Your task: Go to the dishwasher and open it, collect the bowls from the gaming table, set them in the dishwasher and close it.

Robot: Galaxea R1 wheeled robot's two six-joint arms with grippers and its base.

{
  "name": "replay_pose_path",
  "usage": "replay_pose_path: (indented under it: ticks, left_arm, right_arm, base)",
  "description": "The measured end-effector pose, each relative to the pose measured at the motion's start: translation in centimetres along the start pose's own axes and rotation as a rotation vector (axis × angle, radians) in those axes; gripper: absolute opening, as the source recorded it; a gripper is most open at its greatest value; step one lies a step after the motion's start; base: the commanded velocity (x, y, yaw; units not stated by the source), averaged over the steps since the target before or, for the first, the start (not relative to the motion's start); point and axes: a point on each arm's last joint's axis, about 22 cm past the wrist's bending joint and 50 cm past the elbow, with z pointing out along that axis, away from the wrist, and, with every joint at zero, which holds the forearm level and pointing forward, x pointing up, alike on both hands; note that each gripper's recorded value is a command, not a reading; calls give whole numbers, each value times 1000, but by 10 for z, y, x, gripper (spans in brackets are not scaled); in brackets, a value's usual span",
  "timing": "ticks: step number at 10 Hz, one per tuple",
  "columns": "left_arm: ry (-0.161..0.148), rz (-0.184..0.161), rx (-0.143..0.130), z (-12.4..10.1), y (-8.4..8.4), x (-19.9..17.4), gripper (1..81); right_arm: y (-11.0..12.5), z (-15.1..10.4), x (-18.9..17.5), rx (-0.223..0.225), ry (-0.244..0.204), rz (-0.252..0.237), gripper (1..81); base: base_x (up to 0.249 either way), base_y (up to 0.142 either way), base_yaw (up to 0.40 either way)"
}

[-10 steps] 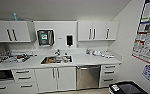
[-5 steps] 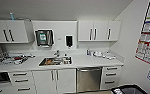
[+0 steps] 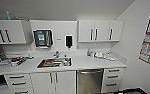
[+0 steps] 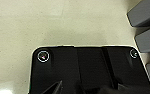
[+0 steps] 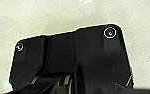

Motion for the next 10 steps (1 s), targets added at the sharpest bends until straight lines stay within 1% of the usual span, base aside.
replay_pose_path:
  ticks: [7, 8, 9, 10]
  left_arm:
    - [-2, 0, 0, 0, 0, -2, 811]
    - [6, 1, -1, 1, 1, 8, 811]
    - [23, 4, -3, 2, 1, 18, 811]
    - [18, 2, -2, 0, 1, 9, 811]
  right_arm:
    - [0, 0, 0, 0, -1, -1, 811]
    - [0, 1, 10, 0, 9, -2, 811]
    - [-1, 1, 18, 1, 21, -4, 811]
    - [0, 0, 9, 0, 14, -3, 811]
  base:
    - [150, 0, 0]
    - [149, 0, 0]
    - [148, 0, 0]
    - [147, 0, 0]
